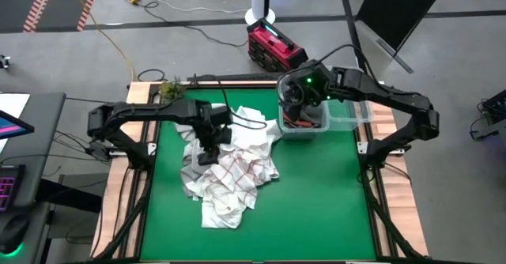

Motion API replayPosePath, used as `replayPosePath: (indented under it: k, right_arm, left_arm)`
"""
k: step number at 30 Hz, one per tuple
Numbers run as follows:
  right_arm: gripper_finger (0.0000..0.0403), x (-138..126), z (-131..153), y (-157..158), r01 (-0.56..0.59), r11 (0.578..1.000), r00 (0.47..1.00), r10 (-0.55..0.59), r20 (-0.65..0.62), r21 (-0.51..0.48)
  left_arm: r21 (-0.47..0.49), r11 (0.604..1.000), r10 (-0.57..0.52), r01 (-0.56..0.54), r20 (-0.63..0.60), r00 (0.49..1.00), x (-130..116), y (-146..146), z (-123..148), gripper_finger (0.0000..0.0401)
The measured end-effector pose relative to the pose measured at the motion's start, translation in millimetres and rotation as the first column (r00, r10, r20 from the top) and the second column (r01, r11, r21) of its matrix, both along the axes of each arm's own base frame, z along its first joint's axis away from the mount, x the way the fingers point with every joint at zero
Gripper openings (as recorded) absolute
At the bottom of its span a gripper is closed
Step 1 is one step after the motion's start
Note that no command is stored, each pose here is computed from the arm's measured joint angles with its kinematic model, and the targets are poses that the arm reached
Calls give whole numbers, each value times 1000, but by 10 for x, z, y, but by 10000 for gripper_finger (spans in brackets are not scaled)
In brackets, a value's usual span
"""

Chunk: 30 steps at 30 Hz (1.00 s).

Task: Sort towels by color in basket
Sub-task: Put the white checkered towel into the right transparent bin

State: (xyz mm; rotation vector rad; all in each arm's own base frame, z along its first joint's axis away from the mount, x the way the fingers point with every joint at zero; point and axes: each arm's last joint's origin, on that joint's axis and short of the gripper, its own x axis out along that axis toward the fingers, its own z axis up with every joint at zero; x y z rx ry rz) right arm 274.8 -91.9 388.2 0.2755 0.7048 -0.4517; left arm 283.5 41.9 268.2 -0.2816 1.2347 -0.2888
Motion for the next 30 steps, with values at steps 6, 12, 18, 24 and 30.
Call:
replayPosePath:
  k: [6,12,18,24,30]
  right_arm:
    - [281,20,26,29,86,992,993,-93,68,96]
    - [281,67,8,268,113,968,988,-133,75,222]
    - [281,97,-11,566,67,981,996,-76,44,182]
    - [281,111,25,790,-32,991,999,26,42,127]
    - [281,107,86,1199,-169,984,984,165,68,61]
  left_arm:
    - [55,995,-84,82,31,996,17,-48,-1,188]
    - [63,993,-108,100,141,984,141,-172,-61,188]
    - [55,998,15,-23,142,990,170,-310,-345,188]
    - [148,911,356,-384,185,916,193,-303,-574,188]
    - [51,867,477,-496,210,854,170,-374,-767,167]
